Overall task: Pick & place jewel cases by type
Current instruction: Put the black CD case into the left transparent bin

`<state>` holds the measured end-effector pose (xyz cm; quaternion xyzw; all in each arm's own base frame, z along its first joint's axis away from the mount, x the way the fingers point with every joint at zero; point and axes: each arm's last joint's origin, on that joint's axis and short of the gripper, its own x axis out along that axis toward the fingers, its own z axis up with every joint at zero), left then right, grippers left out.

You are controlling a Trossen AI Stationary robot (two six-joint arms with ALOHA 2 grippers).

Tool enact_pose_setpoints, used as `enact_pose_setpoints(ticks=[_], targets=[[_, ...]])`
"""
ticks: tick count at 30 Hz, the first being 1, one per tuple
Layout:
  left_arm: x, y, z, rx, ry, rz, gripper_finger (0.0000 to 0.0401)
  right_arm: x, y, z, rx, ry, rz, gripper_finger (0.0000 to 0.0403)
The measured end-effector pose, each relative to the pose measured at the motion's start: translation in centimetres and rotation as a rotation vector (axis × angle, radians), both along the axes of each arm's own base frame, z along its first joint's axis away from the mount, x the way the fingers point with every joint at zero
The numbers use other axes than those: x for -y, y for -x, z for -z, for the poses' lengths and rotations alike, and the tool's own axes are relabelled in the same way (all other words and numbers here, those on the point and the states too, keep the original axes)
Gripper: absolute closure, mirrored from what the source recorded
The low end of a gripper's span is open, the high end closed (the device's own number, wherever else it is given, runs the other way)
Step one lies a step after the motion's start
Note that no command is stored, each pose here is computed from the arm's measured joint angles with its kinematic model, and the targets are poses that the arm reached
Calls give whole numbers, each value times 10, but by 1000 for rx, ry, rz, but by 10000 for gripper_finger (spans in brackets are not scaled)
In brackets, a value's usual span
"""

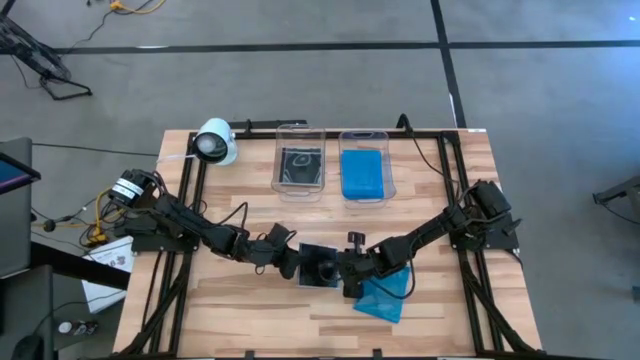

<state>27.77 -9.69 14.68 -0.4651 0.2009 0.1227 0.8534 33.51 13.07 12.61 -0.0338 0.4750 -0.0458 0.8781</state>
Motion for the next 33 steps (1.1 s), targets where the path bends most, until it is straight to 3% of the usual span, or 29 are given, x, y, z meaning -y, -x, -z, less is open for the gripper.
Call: enact_pose_setpoints(ticks=[4,11,17,27,33], targets=[[0,0,0,-5,-5,-4,321,-2,1,0,-3,18,-31,333],[-1,2,3,-29,-41,-21,324,-16,2,-9,53,148,-67,333],[-2,2,3,-26,-49,-36,324,-16,1,-12,46,165,-62,333],[-2,2,3,-29,-75,-44,325,-25,11,-27,115,325,-29,333],[-2,1,2,-16,-76,-51,354,-31,22,-42,147,378,-26,333]])
